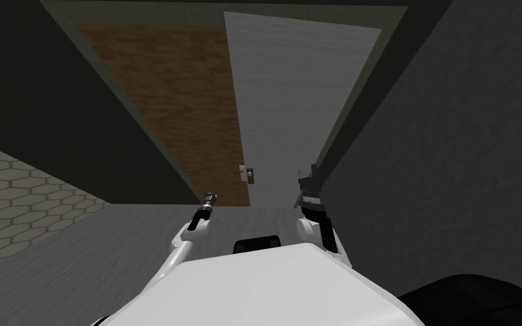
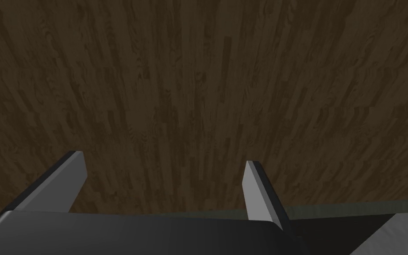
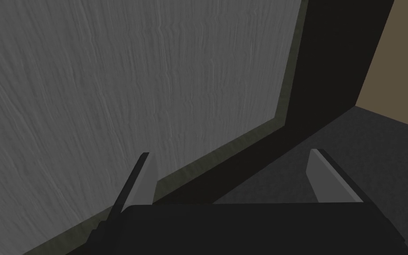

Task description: Pull the door open

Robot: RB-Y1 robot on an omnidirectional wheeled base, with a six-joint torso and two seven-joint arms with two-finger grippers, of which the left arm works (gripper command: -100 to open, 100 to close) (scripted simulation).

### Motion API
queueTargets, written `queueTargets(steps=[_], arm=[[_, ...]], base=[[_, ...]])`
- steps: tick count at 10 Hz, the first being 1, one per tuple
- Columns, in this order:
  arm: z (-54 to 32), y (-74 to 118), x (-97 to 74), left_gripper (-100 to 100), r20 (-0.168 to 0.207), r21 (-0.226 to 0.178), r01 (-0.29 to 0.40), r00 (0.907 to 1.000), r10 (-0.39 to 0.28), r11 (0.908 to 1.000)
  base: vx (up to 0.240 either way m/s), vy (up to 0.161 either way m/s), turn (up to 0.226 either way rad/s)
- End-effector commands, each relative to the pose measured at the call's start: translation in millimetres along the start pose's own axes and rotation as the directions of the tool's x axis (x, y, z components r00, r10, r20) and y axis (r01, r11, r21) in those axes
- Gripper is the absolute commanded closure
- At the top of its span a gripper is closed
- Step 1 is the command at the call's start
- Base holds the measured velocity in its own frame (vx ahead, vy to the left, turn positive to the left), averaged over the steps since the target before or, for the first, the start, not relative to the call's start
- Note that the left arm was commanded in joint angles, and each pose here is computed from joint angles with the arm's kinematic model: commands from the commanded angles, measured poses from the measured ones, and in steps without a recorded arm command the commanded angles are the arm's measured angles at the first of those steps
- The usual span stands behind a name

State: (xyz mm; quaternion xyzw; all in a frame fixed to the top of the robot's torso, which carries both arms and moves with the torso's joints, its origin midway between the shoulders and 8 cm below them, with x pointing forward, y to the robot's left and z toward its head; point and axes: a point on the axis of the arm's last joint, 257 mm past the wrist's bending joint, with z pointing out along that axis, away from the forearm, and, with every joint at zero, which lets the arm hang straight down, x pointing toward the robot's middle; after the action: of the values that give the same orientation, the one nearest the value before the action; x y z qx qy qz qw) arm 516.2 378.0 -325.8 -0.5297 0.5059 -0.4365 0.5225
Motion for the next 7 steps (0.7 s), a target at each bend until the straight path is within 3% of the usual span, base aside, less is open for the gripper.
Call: queueTargets(steps=[1, 3, 4, 6, 7], arm=[[-1.2, 3.6, -29.5, -100, 0.041, -0.011, -0.006, 0.9991, 0.006, 0.9999], [-1.8, 3.9, -35.6, -100, 0.050, -0.012, -0.007, 0.9987, 0.008, 0.9999], [-3.7, 4.1, -56.9, -100, 0.081, -0.015, -0.011, 0.9967, 0.012, 0.9998], [-3.6, 0.0, -82.5, -100, 0.120, -0.009, -0.007, 0.9927, 0.008, 0.9999], [-1.5, -2.8, -84.2, -100, 0.124, -0.002, -0.002, 0.9923, 0.003, 1.0000]], base=[[-0.004, -0.007, -0.069], [0.007, -0.004, -0.022], [0.023, -0.012, -0.108], [0.103, -0.018, -0.199], [0.182, -0.041, -0.222]])
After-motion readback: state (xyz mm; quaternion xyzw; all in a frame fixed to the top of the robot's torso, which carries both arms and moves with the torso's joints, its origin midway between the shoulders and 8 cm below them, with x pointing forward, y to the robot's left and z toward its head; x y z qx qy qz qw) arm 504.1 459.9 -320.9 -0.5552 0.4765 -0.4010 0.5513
